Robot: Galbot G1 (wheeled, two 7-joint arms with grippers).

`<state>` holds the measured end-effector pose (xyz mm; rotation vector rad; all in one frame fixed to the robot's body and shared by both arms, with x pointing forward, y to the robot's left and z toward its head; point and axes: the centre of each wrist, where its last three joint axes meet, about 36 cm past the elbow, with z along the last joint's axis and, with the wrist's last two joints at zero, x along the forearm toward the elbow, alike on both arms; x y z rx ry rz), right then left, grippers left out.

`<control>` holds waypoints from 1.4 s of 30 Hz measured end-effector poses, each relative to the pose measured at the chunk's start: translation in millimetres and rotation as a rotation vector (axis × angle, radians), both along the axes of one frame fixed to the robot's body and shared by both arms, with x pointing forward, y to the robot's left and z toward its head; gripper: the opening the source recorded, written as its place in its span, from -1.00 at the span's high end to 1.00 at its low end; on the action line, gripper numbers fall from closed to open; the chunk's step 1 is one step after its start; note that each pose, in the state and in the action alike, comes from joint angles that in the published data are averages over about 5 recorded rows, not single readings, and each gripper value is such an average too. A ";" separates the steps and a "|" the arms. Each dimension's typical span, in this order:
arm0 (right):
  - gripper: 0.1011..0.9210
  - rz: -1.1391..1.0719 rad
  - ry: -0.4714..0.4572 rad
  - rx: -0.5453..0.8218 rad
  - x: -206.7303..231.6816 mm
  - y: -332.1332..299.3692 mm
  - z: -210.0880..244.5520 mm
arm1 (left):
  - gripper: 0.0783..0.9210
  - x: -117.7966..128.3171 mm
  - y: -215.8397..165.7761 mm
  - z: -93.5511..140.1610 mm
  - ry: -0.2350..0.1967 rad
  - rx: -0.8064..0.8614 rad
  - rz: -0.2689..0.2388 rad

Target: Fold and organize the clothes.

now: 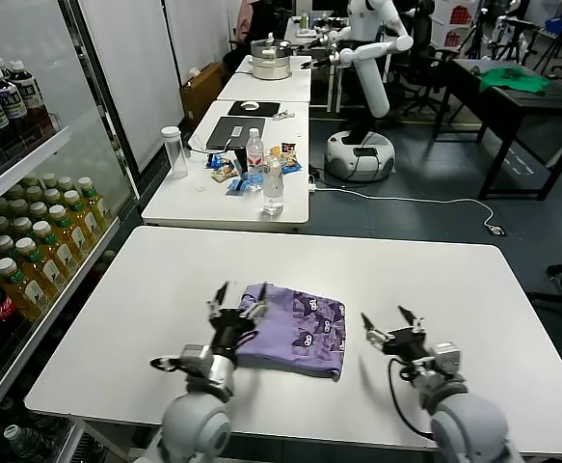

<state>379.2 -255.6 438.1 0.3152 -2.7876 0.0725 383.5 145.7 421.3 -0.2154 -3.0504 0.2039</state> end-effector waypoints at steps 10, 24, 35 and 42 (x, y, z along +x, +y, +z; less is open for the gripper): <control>-0.75 -0.005 0.097 0.063 21.9 45.3 -30.2 | -0.77 -15.3 41.3 -9.1 -0.021 0.064 0.099; 0.06 0.001 0.148 0.103 29.4 60.3 -41.4 | -0.77 -23.7 54.1 -14.2 -0.019 0.089 0.129; 0.82 -0.018 0.113 0.022 43.3 24.9 -38.0 | -0.77 -29.2 58.1 -16.3 -0.015 0.095 0.134; 0.88 -0.029 0.040 -0.099 61.1 -23.1 -28.6 | -0.77 -34.5 57.4 -17.0 -0.013 0.094 0.129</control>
